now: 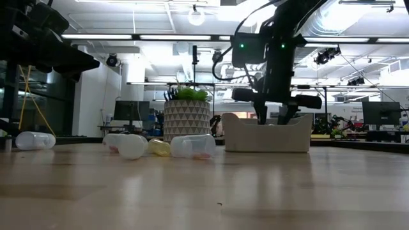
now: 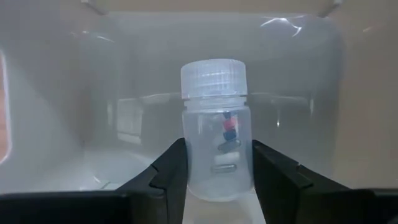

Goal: Pick and place pill bottles into a basket
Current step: Put the transparent medicine bottle into the gray bin

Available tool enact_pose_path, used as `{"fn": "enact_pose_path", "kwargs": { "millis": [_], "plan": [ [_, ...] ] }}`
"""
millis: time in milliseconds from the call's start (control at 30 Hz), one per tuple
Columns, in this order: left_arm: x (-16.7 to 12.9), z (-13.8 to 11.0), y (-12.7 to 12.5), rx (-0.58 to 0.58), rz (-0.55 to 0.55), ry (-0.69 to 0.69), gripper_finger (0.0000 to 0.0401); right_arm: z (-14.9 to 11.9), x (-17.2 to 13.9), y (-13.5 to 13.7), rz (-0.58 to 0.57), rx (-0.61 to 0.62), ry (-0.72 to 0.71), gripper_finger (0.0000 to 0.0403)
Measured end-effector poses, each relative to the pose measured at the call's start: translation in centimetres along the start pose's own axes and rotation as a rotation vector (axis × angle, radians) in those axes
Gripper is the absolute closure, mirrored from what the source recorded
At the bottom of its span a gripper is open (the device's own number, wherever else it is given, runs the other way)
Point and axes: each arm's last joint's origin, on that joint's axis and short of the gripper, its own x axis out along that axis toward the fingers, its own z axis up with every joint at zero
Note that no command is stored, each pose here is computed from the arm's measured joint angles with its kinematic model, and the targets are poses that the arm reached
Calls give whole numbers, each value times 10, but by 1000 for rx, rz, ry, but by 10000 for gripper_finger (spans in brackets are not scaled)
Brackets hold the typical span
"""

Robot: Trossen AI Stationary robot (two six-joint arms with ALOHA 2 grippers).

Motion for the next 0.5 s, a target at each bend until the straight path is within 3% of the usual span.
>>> {"fn": "enact_pose_path", "kwargs": {
  "millis": [300,500],
  "plan": [
    [0,0,0,0,0,0,258,0,-1,1,11,1,4,194],
    [0,0,0,0,0,0,258,1,-3,5,60,-35,-24,184]
  ]
}}
